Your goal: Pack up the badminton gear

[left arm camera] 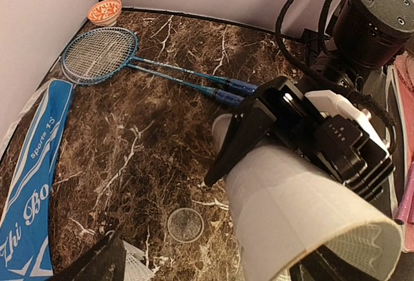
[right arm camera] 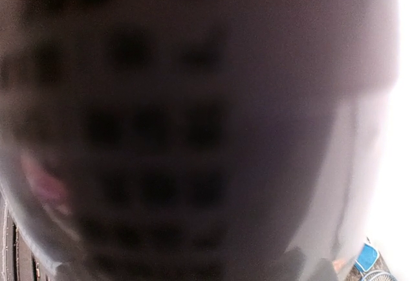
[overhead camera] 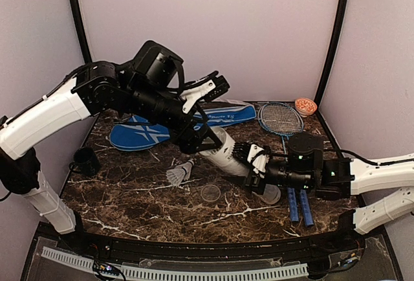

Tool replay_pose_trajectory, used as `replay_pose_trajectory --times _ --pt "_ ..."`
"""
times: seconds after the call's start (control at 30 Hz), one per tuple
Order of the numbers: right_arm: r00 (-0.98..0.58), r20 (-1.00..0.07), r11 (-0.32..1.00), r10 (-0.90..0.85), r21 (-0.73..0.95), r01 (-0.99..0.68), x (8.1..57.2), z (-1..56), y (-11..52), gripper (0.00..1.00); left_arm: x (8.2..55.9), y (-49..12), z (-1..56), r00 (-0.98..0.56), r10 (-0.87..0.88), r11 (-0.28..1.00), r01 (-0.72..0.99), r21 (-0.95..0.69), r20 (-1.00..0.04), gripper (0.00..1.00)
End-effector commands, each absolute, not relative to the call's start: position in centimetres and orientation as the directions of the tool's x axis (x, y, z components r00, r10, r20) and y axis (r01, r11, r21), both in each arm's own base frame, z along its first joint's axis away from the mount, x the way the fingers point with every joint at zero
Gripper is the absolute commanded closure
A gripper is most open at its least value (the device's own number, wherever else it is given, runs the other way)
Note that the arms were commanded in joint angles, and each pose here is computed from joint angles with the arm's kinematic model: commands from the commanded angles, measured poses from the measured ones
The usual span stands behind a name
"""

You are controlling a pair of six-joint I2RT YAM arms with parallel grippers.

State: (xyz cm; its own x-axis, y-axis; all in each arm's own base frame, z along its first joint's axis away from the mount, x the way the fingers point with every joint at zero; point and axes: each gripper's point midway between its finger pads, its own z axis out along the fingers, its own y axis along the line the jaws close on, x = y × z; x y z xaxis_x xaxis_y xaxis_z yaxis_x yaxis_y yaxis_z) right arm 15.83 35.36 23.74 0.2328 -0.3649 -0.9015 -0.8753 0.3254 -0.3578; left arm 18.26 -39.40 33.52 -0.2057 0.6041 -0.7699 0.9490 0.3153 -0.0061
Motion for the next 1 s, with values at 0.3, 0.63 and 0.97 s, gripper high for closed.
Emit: replay_pose_trajectory --times 0.3,0.63,0.97 --pt "0.262 -0.931 0.350 -0.253 -0.341 -0.872 15.3 27.3 36.1 0.43 17.8 -39.1 32.6 -0.158 0.667 0.318 0.944 0.086 -0.728 0.08" --pt "0.194 -0.945 0.443 -0.264 -0.298 -0.846 16.5 26.1 33.9 0.44 20.3 -30.6 40.4 -0.240 0.226 0.511 0.854 -0.095 -0.944 0.07" --pt "0.106 -0.970 0.540 -0.219 -0.211 -0.815 18.3 26.9 32.7 0.44 24.3 -25.8 29.6 -0.503 -0.047 0.728 0.575 -0.374 -0.863 0.15"
